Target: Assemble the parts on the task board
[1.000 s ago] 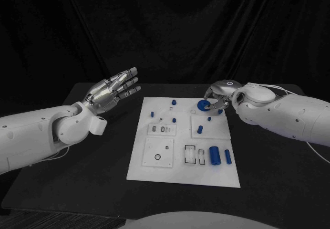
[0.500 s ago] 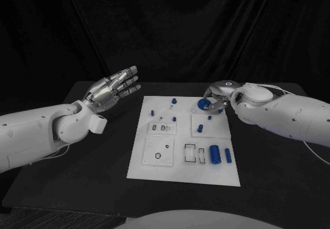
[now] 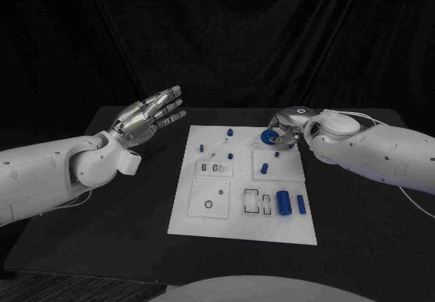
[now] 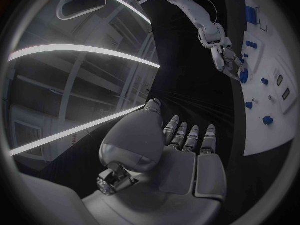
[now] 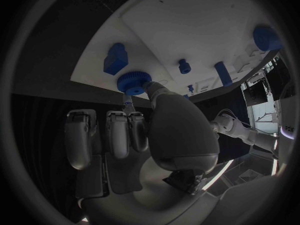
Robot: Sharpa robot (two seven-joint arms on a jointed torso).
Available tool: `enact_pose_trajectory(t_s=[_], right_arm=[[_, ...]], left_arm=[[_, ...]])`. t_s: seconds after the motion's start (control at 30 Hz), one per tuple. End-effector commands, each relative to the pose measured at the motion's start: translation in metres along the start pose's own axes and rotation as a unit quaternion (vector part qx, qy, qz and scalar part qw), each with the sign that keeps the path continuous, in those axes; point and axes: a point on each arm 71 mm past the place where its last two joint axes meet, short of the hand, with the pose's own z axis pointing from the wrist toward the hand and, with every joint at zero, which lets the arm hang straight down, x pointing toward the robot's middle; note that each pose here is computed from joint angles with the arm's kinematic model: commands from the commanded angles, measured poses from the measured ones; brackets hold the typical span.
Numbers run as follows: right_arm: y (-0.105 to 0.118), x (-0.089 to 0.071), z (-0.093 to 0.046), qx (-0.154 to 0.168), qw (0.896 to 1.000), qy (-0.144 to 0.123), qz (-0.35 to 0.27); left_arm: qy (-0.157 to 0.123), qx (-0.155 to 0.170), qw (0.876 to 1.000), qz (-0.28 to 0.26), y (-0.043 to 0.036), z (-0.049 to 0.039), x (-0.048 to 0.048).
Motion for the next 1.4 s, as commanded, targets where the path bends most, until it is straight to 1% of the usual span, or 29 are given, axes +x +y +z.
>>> enact_pose_trajectory(t_s=[0.03,0.5,0.7,0.93,1.23,1.4], right_arm=[[0.002,0.003,-0.002,-0.012,1.0,-0.003,0.0],[0.01,0.0,-0.006,-0.031,0.999,-0.02,0.005],[0.024,-0.011,-0.004,-0.047,0.998,-0.031,0.007],[0.051,-0.024,0.008,-0.075,0.997,-0.035,0.004],[0.082,-0.032,0.024,-0.107,0.993,-0.046,0.002],[0.095,-0.033,0.033,-0.118,0.992,-0.04,-0.001]], left_arm=[[0.007,0.006,1.0,-0.004,-0.0011,0.0006,0.0014],[0.007,0.004,1.0,-0.004,-0.0011,0.0,0.0008],[0.007,0.003,1.0,-0.004,-0.0009,0.0,0.0008],[0.008,0.001,1.0,-0.004,-0.0005,0.0005,0.0009],[0.009,-0.002,1.0,-0.005,0.0005,0.0014,0.0019],[0.009,-0.003,1.0,-0.005,0.0007,0.0016,0.0028]])
